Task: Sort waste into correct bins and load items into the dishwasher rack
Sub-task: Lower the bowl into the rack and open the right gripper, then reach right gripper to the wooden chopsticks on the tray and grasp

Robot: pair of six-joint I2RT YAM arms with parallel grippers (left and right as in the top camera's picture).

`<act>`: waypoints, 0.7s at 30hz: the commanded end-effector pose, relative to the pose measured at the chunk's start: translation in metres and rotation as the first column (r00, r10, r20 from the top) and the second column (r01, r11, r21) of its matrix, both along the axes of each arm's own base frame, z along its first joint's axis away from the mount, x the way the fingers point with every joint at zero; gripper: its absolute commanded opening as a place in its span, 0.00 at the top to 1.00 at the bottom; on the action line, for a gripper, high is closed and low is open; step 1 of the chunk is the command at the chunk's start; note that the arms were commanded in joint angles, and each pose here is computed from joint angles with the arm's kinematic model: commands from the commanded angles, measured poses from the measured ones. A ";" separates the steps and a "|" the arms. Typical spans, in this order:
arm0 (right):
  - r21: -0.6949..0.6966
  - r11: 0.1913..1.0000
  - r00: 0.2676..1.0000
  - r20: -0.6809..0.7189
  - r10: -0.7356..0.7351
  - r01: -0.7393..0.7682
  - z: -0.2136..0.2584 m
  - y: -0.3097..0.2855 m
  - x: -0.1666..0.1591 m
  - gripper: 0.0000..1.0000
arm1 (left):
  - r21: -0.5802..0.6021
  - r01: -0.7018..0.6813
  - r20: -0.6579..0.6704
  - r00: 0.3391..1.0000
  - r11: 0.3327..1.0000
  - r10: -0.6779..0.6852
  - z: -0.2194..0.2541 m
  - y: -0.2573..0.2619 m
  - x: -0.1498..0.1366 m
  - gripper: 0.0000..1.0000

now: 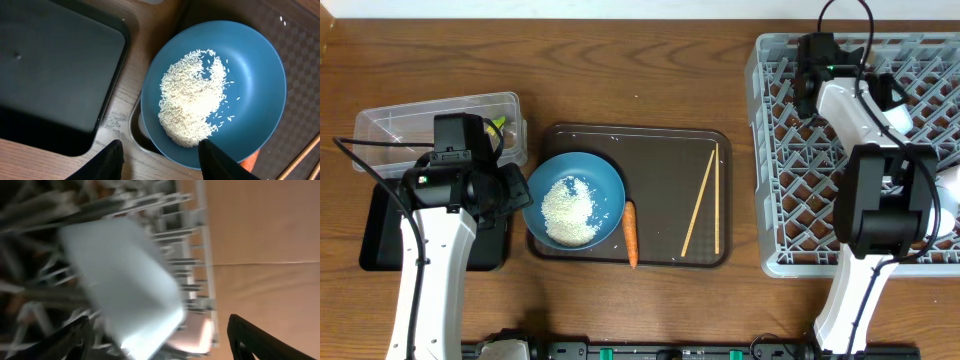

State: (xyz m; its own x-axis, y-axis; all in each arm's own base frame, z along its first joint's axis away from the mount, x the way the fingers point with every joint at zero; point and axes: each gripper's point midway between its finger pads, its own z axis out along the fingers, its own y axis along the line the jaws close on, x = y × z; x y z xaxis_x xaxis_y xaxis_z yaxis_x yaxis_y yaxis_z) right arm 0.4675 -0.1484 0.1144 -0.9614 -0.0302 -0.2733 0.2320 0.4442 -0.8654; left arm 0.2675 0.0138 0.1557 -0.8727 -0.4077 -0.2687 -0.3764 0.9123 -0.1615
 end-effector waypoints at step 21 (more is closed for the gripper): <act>0.897 0.280 0.922 0.262 0.285 -0.342 0.090 0.277 -0.088 0.27 | -0.003 -0.008 0.004 1.000 1.000 0.008 0.002 0.001 0.001 0.50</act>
State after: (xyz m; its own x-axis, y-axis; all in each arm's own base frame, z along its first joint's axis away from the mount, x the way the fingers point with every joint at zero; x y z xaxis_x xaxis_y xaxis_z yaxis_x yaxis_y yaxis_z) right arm 0.3955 0.0806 0.2134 -0.8943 -0.0825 -0.4397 -0.0865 0.9962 -0.0110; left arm 0.2676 0.0138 0.1557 -0.8726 -0.4077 -0.2689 -0.3763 0.9123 -0.1619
